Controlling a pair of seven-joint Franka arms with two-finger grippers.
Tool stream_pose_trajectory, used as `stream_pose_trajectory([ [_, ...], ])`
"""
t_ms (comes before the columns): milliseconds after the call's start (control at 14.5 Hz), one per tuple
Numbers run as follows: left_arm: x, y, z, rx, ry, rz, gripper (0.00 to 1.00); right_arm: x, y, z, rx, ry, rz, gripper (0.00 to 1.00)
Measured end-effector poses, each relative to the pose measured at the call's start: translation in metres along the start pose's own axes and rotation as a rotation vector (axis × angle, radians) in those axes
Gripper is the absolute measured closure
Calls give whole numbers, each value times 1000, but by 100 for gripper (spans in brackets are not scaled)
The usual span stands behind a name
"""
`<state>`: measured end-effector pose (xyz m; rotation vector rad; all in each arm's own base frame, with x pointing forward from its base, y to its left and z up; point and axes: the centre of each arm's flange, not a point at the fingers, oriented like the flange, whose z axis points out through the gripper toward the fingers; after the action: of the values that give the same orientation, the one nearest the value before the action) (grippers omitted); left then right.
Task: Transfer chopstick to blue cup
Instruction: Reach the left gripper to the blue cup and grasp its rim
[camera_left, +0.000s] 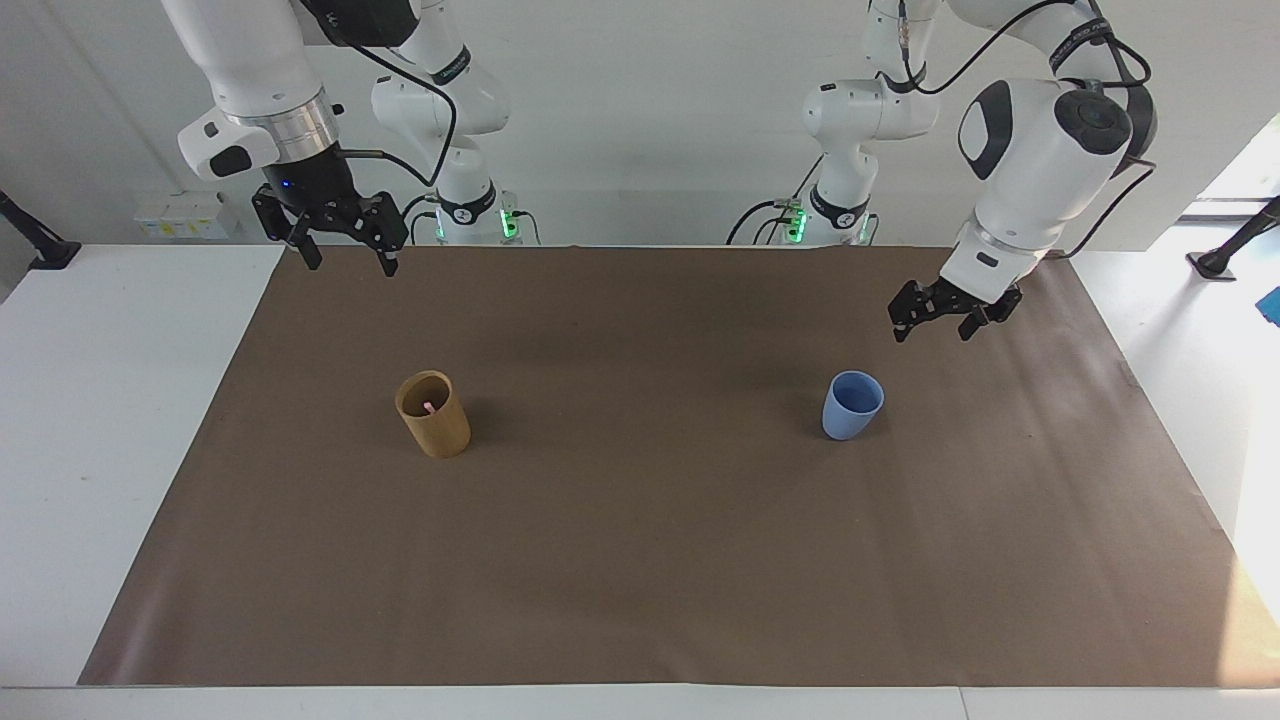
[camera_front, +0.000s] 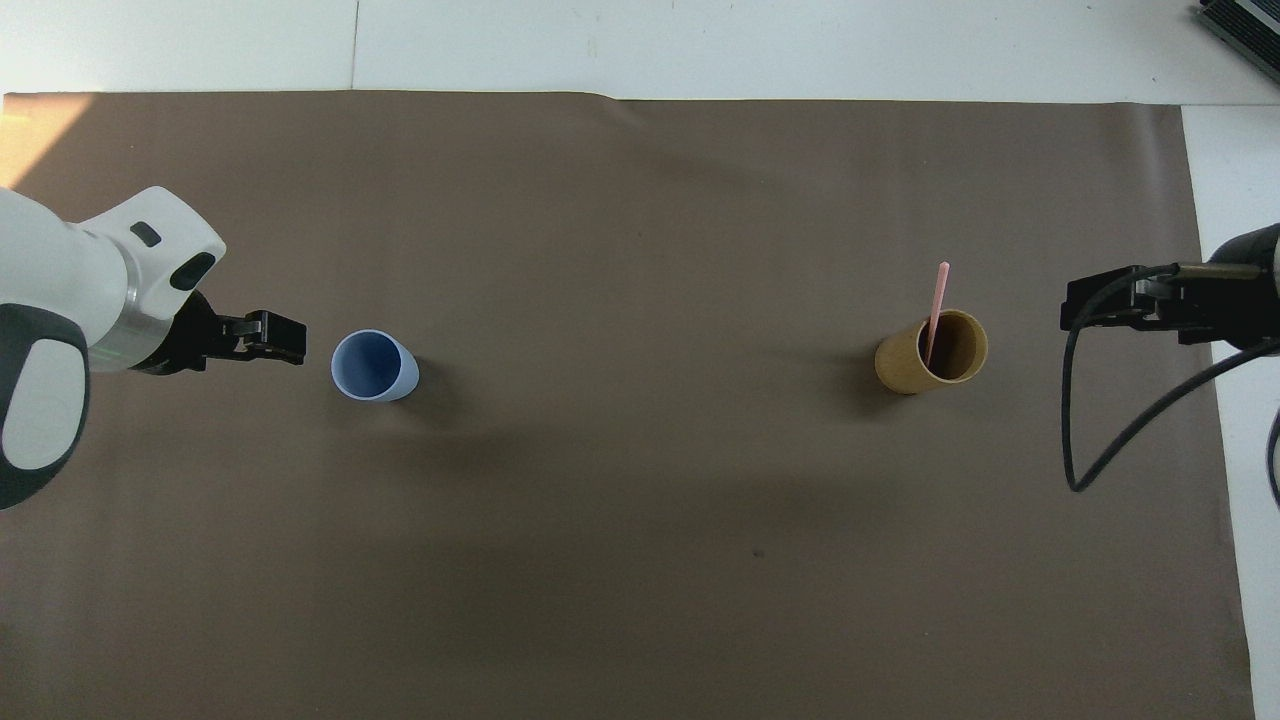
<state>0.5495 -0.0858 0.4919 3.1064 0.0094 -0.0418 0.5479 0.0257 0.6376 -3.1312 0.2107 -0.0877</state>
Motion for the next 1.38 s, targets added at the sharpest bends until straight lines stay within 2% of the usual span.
stream_pose_trajectory([
  [415, -1, 18, 86, -4, 4, -113, 0, 0, 0, 0, 0, 0, 0, 0],
  [761, 10, 16, 124, -9, -2, -128, 1, 0, 0, 0, 0, -1, 0, 0],
  [830, 10, 16, 127, -9, -6, -128, 8, 0, 0, 0, 0, -1, 0, 0],
  [1107, 9, 17, 129, -8, -10, -122, 63, 0, 0, 1, 0, -1, 0, 0],
  [1245, 10, 17, 128, -9, -9, -103, 87, 0, 0, 1, 0, 0, 0, 0],
  [1314, 11, 19, 126, -10, -4, -95, 96, 0, 0, 0, 0, 2, 0, 0],
  [1384, 12, 21, 122, -11, 5, -90, 96, 1, 0, 0, 1, 6, 0, 0],
])
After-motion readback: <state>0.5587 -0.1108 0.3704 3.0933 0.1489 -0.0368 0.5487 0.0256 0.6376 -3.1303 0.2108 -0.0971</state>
